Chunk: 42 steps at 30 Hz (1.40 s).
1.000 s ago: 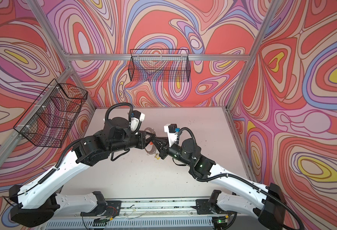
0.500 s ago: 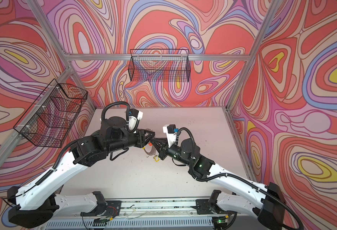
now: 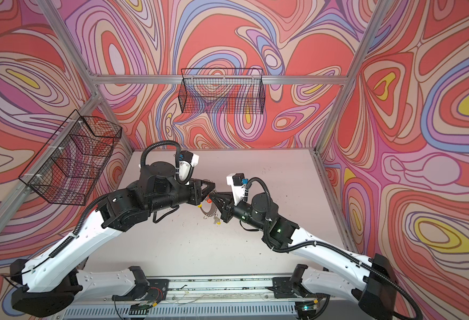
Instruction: Put the keys on the keyring
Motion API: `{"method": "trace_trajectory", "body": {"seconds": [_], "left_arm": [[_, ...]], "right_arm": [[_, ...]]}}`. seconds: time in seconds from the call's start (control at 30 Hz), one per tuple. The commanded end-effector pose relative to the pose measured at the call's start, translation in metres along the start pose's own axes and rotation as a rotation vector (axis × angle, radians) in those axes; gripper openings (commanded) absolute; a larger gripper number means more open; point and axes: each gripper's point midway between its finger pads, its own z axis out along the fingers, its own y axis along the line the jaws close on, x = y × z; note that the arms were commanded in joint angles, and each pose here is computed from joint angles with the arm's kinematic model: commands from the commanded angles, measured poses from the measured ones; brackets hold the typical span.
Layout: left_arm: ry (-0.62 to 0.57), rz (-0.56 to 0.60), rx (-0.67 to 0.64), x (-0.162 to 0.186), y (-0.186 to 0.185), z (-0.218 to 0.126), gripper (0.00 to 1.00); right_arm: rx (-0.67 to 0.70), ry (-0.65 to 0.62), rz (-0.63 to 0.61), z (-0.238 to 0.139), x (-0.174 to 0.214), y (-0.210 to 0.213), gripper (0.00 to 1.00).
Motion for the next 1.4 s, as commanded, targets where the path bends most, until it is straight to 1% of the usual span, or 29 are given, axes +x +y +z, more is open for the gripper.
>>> {"method": "trace_trajectory", "body": {"seconds": [0.0,0.23,0.37,0.43,0.5,0.7,0.8,0.9,1.0,1.1,1.2,1.27,1.37], "left_arm": [[-0.015,0.011,-0.002,-0.006,-0.002,-0.002,0.25],[-0.001,0.000,-0.004,-0.003,0.000,0.001,0.25],[-0.001,-0.005,-0.003,-0.002,0.001,0.003,0.21],[0.000,-0.010,-0.002,-0.001,0.002,0.004,0.16],[-0.001,-0.010,-0.002,-0.001,0.002,0.005,0.14],[0.000,-0.012,-0.017,-0.001,0.006,0.005,0.15],[0.014,-0.016,-0.019,0.002,0.007,0.007,0.21],[0.014,-0.023,-0.009,0.003,0.006,0.008,0.22],[0.017,-0.031,-0.004,0.004,0.007,0.009,0.18],[0.008,-0.055,0.015,0.002,0.008,0.008,0.17],[-0.010,-0.081,0.030,0.000,0.010,0.006,0.11],[-0.016,-0.086,0.025,-0.002,0.012,0.004,0.04],[-0.016,-0.088,0.021,-0.003,0.013,0.002,0.01]], "right_arm": [[-0.021,-0.020,0.001,-0.002,-0.006,0.005,0.00],[-0.026,-0.021,0.000,-0.002,-0.007,0.006,0.00],[-0.027,-0.023,-0.002,-0.002,-0.007,0.007,0.00],[-0.028,-0.024,-0.002,-0.002,-0.007,0.007,0.00],[-0.030,-0.027,-0.002,-0.003,-0.007,0.007,0.00],[-0.035,-0.029,0.000,-0.004,-0.008,0.008,0.00],[-0.035,-0.035,0.001,-0.006,-0.009,0.008,0.00],[-0.036,-0.034,0.001,-0.006,-0.008,0.008,0.00],[-0.035,-0.034,0.002,-0.006,-0.008,0.008,0.00],[-0.034,-0.035,0.001,-0.006,-0.008,0.008,0.00],[-0.032,-0.034,0.003,-0.006,-0.007,0.007,0.00],[-0.031,-0.032,0.003,-0.006,-0.007,0.007,0.00],[-0.031,-0.032,0.003,-0.006,-0.007,0.007,0.00]]}}
